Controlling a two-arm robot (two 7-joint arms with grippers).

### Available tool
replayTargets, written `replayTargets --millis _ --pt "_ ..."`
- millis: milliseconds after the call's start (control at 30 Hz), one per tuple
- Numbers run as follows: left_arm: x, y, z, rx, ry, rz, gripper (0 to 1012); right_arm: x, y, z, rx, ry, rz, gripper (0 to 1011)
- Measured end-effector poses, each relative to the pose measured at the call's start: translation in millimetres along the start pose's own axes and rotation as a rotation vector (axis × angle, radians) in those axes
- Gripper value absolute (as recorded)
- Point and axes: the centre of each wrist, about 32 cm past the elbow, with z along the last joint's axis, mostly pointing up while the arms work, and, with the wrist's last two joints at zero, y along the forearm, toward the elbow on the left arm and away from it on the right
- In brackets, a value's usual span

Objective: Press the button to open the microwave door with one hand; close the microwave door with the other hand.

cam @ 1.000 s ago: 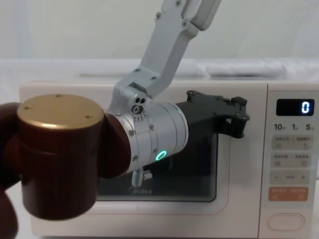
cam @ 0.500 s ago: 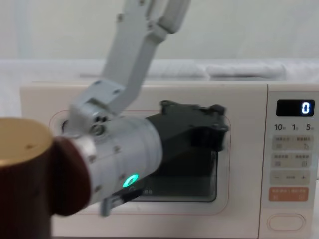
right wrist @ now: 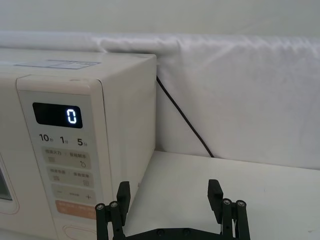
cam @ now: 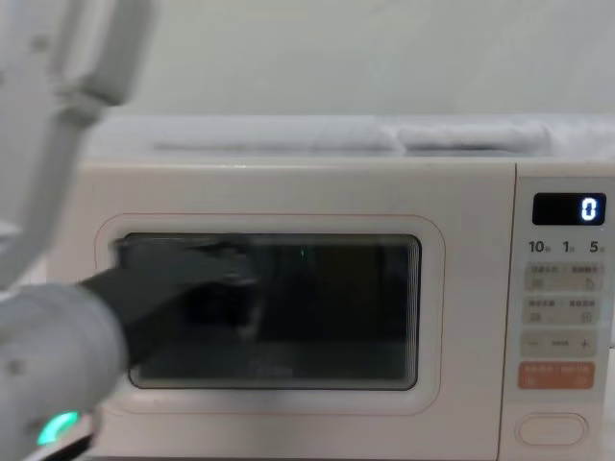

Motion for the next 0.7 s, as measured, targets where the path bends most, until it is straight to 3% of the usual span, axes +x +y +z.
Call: replayTargets --millis 133,333,433,533,700 --pt "15.3 19.1 -5.1 0.023 0.012 0.106 0 0.0 0.0 0.0 0.000 0.000 0.000 1002" --pt "37.7 40.0 -11.2 0.039 0.031 0.238 0 0.0 0.0 0.0 0.000 0.000 0.000 1002" --pt "45.4 46.2 -14.1 0.041 0.043 0.284 0 0.0 0.0 0.0 0.000 0.000 0.000 1002" --pt "55.6 54.6 -21.2 0.040 0.070 0.350 0 0.0 0.0 0.0 0.000 0.000 0.000 1002" --pt "63.9 60.8 -31.9 0.038 0.102 0.405 0 0.0 0.0 0.0 0.000 0.000 0.000 1002"
